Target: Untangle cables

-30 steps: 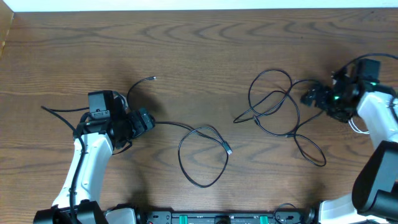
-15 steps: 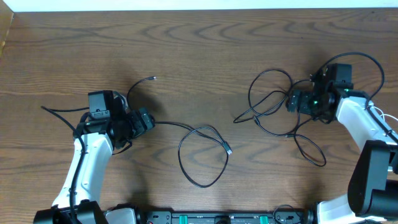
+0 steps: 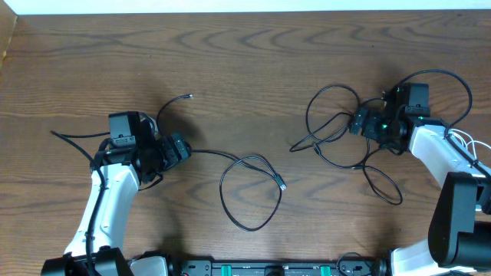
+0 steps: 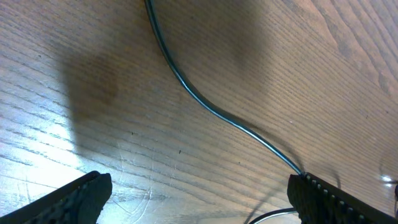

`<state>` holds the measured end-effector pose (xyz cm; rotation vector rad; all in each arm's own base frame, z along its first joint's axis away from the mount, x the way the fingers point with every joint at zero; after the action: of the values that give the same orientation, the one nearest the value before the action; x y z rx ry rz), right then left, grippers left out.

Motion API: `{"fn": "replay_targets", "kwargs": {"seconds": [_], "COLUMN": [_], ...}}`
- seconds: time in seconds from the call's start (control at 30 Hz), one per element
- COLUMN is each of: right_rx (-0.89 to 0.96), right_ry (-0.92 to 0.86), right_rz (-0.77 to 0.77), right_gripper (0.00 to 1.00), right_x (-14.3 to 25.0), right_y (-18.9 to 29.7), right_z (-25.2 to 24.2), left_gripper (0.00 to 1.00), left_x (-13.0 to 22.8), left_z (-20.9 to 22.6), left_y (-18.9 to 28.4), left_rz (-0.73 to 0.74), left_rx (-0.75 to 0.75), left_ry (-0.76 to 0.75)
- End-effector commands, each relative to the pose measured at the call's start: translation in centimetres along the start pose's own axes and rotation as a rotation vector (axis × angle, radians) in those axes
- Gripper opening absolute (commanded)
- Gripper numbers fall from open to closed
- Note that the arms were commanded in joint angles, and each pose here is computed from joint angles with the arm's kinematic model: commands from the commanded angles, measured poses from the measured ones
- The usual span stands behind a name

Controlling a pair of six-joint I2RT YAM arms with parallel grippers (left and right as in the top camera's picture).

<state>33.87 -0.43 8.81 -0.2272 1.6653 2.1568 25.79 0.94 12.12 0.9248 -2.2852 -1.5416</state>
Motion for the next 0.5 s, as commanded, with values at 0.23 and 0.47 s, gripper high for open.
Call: {"fn": "replay_targets", "kwargs": {"seconds": [0.23, 0.47], "right_rx": [-0.084, 0.04], "right_ry": [-0.014, 0.013], "right_rz": [-0.009, -0.015], "right_gripper": [0.99, 0.99], "right_x": [-0.12, 0.33], "right_y": [-0.07, -0.54], "right_z": [1.02, 0.75], "left_gripper": [0.96, 0.96], "left_x": [0.13, 0.13], "left_z": [0.35, 0.35], "left_y": [-0.22, -0.22], "left_rz": [0.005, 0.005], "left_rx": [-0.016, -0.016], "left_ry": [0.004, 0.004]}}
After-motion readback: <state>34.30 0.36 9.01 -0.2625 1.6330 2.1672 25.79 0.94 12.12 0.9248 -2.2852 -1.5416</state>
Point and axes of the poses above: each gripper's point midway between its finger pads, its own y axis back along the fingers, its own z axis along the line the jaws close on, x = y × z, the point moved 7 cm from there along y, back along the fingers, and after that the axes turned 9 degrees about y, right-handed, at the moved point
